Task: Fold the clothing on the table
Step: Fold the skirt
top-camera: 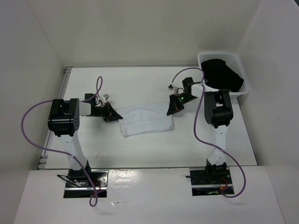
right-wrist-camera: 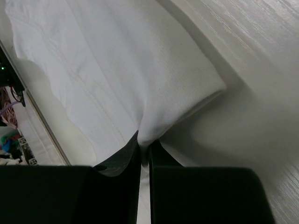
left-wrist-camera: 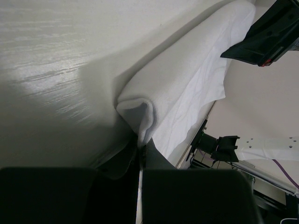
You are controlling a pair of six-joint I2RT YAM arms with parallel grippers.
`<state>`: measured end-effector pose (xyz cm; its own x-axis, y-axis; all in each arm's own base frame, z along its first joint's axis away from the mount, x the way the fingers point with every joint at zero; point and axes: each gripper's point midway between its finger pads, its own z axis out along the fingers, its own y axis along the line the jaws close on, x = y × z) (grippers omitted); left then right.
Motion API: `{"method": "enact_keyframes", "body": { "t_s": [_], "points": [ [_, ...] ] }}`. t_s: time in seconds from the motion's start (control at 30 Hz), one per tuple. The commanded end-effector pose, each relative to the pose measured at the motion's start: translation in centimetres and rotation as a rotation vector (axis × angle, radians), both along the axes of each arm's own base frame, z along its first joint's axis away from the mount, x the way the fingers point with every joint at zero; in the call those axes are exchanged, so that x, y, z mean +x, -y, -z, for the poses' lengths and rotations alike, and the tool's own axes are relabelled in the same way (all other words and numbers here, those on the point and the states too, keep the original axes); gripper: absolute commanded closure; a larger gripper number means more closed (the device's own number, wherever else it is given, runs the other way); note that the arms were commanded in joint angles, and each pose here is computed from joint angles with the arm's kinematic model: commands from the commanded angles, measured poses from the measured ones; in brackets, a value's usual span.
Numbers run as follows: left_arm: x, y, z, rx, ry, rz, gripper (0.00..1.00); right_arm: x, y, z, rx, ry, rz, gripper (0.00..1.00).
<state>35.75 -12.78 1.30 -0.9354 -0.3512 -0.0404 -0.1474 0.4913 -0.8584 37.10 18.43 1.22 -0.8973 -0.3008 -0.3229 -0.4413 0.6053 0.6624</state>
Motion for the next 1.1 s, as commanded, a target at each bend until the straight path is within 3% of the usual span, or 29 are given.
{"method": "enact_keyframes", "body": {
  "t_s": [0.0,0.07,0.57,1.07],
  "points": [
    [-0.6,-1.5,3.5,0.117,-0.049,-0.029,1.00,0.4,1.6,3.3,-0.140,0.028,-0.006,0.92],
    [-0.7,-1.5,3.8,0.117,-0.058,-0.029,1.00,0.9,1.6,2.9,-0.147,0.049,-0.003,1.00],
    [-0.6,-1.5,3.8,0.108,-0.057,-0.025,1.00,3.3,2.4,-5.8,-0.225,0.214,0.042,1.00],
    [-0.3,-1.3,3.4,0.092,-0.046,-0.018,1.00,-0.1,-6.0,-10.3,-0.281,0.348,-0.181,1.00]
  ]
}}
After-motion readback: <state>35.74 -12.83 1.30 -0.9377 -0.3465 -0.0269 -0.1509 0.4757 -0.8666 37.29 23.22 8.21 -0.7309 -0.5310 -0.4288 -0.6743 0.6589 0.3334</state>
